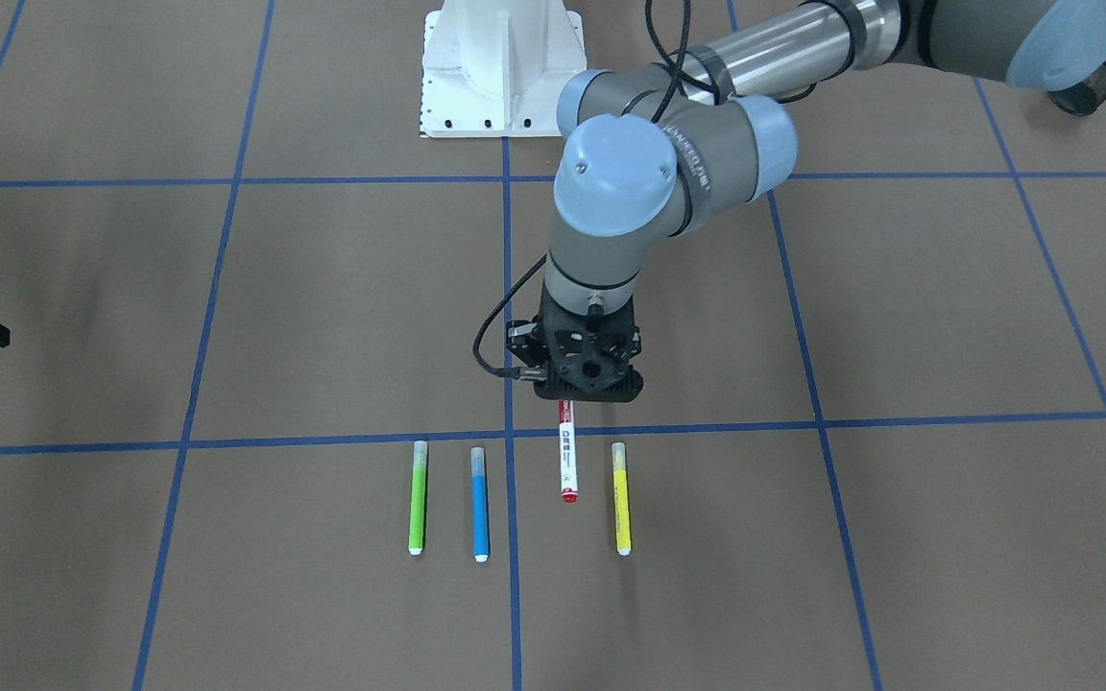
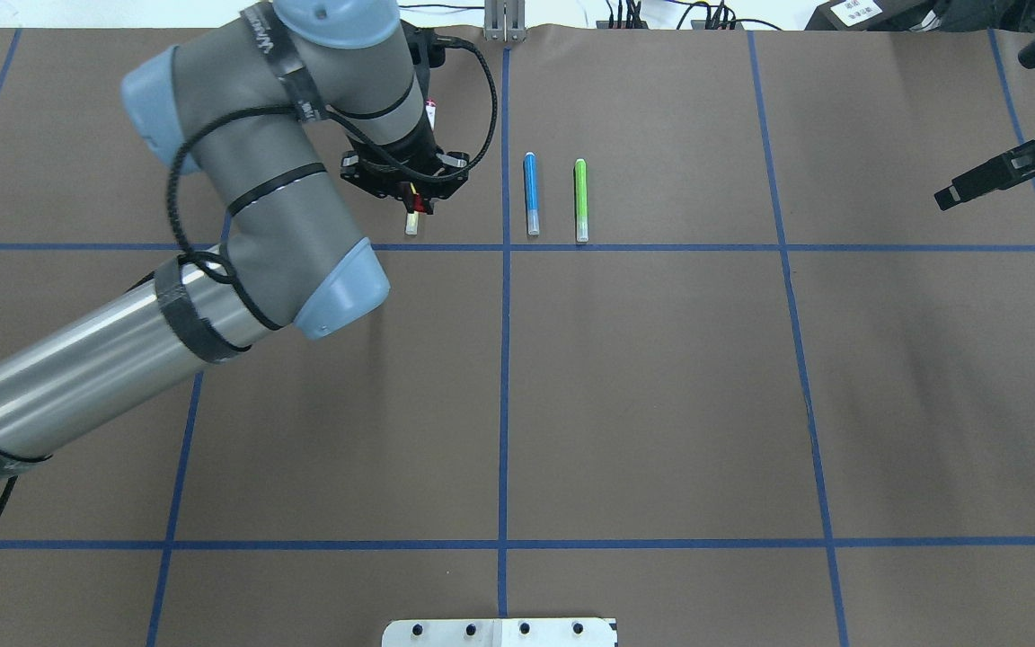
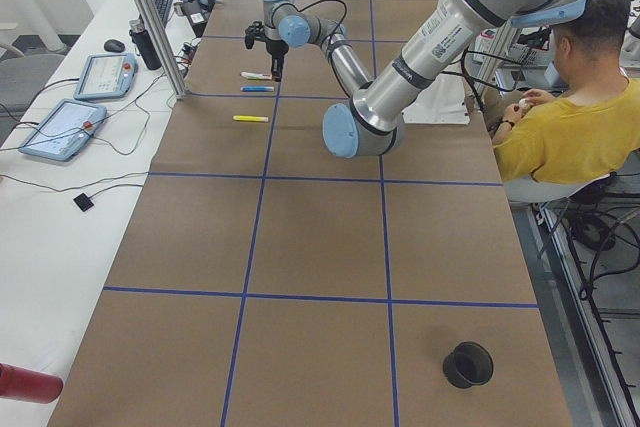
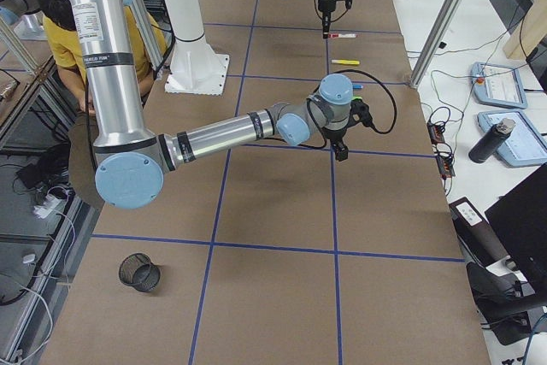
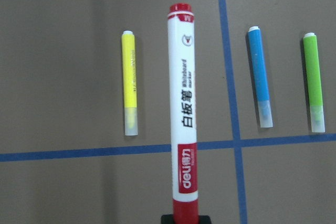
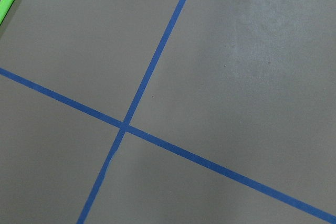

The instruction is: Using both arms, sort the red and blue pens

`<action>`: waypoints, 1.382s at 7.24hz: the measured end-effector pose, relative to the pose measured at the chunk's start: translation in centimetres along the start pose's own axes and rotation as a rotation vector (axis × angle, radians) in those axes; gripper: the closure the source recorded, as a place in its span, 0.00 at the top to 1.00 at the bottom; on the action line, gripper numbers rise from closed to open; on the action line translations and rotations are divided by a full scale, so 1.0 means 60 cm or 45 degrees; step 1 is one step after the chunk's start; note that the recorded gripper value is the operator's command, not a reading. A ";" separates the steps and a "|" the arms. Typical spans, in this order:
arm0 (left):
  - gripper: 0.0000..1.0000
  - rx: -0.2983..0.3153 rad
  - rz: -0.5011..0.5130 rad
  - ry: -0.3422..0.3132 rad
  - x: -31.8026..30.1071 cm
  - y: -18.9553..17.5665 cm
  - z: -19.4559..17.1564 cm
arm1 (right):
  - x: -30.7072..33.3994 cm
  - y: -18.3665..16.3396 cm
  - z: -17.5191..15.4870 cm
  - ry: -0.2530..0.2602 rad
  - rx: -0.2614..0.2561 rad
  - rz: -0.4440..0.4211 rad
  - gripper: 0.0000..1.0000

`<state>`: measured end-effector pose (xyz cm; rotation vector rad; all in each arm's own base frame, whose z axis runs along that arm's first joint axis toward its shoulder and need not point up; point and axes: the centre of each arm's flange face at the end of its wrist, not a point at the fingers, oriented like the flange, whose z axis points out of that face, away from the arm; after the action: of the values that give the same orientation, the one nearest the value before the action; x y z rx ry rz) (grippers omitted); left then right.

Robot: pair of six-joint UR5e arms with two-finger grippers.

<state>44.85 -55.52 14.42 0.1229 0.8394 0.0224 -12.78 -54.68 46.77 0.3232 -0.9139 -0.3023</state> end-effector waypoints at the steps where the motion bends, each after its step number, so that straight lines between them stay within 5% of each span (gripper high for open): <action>1: 0.00 -0.010 0.032 -0.047 -0.046 0.024 -0.043 | 0.000 0.000 0.000 0.000 0.000 0.000 1.00; 6: 0.00 -0.047 0.304 -0.270 -0.362 0.129 -0.226 | 0.002 0.000 0.000 0.013 0.004 0.001 1.00; 10: 0.00 -0.105 0.320 -0.413 -0.643 0.170 -0.344 | 0.003 -0.001 0.000 0.016 0.005 0.001 1.00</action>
<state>4.02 -45.96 30.56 0.1492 0.4945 0.2662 -12.67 -54.77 46.88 0.3276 -0.9023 -0.2974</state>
